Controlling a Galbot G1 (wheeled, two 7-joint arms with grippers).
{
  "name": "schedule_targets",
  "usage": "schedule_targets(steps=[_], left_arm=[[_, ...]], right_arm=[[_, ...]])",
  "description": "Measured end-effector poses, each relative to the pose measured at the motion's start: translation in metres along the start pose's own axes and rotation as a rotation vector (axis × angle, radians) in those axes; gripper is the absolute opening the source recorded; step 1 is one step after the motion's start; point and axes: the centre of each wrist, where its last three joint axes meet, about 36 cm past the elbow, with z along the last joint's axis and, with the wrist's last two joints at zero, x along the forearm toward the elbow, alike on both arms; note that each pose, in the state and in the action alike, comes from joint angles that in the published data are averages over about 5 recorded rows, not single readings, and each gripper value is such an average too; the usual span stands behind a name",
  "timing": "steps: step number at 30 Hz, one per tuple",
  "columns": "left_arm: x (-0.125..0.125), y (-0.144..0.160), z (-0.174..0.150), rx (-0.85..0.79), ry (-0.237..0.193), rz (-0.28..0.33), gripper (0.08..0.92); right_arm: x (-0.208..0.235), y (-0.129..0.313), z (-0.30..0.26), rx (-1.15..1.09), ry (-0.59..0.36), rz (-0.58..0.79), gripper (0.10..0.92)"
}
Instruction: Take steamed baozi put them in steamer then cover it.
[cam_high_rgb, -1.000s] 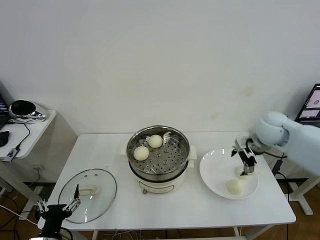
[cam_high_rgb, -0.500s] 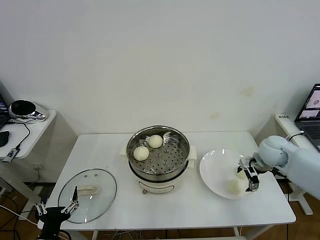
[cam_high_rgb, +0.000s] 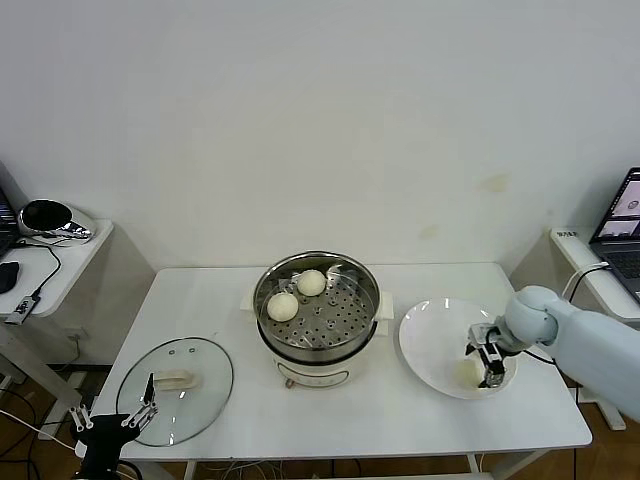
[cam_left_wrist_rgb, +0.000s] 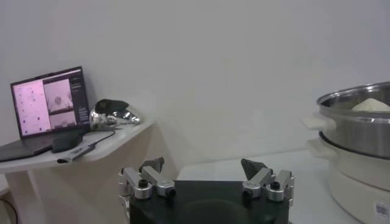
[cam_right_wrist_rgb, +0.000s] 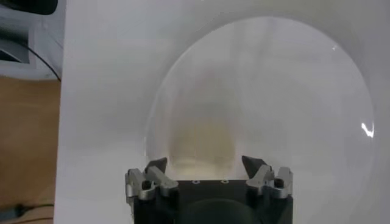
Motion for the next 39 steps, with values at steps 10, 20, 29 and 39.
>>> schedule_targets(steps=[10, 20, 29, 39], left_arm=[[0.000, 0.000, 0.000, 0.000, -0.001, 0.000, 0.823], [-0.001, 0.000, -0.002, 0.000, -0.009, 0.004, 0.823], [-0.004, -0.001, -0.004, 0.001, -0.017, 0.011, 0.823], [-0.006, 0.000, -0.004, 0.005, -0.022, 0.008, 0.823]], right_arm=[[0.004, -0.002, 0.003, -0.004, -0.004, 0.003, 0.532], [0.056, -0.029, 0.005, -0.006, -0.025, 0.059, 0.535], [0.140, -0.079, -0.018, 0.039, -0.088, 0.184, 0.543], [0.217, -0.125, -0.107, 0.261, -0.198, 0.275, 0.543]])
